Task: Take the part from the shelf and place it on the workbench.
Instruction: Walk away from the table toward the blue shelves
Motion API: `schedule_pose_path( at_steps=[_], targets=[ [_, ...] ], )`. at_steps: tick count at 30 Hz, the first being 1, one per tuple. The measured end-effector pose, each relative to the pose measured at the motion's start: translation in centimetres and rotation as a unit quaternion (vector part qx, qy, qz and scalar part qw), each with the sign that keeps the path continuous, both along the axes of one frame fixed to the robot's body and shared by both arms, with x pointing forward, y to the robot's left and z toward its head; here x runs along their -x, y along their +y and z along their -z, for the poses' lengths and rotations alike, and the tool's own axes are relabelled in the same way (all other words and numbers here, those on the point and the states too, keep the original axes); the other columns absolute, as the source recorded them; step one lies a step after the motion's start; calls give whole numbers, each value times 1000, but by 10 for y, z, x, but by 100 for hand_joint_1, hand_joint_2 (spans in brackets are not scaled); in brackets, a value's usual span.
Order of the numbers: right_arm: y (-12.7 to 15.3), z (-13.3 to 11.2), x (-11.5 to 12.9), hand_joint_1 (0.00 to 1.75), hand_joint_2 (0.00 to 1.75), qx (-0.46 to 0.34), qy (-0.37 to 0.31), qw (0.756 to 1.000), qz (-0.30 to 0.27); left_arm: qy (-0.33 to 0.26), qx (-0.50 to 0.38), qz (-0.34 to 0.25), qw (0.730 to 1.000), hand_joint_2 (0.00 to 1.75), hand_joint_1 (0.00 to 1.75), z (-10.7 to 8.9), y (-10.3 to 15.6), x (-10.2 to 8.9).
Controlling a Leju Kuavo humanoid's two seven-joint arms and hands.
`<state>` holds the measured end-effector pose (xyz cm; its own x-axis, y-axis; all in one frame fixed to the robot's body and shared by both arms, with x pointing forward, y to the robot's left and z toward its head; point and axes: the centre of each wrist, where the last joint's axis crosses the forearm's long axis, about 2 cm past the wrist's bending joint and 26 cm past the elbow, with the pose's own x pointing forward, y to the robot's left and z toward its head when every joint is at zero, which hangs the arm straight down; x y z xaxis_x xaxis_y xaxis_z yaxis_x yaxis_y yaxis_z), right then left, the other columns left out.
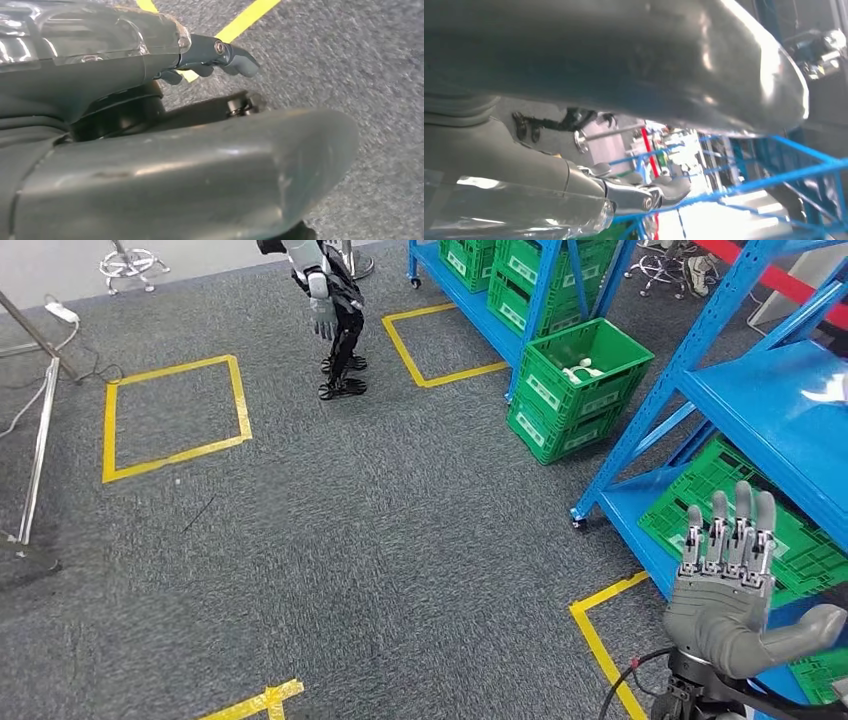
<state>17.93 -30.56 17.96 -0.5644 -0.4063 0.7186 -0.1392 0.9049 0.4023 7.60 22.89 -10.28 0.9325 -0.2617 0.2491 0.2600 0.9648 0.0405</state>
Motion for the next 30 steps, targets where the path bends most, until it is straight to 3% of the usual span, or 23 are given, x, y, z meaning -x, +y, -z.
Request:
schedule_pose_path(
  at_steps=[15, 30],
  targets=[
    [10, -5, -22, 0, 0, -9, -18, 1000, 9, -8, -12, -11, 1000, 0, 0, 3, 19, 3],
    [17, -5, -30, 0, 0, -14, -11, 1000, -1, -14, -10, -12, 1000, 0, 0, 2, 18, 0]
  ],
)
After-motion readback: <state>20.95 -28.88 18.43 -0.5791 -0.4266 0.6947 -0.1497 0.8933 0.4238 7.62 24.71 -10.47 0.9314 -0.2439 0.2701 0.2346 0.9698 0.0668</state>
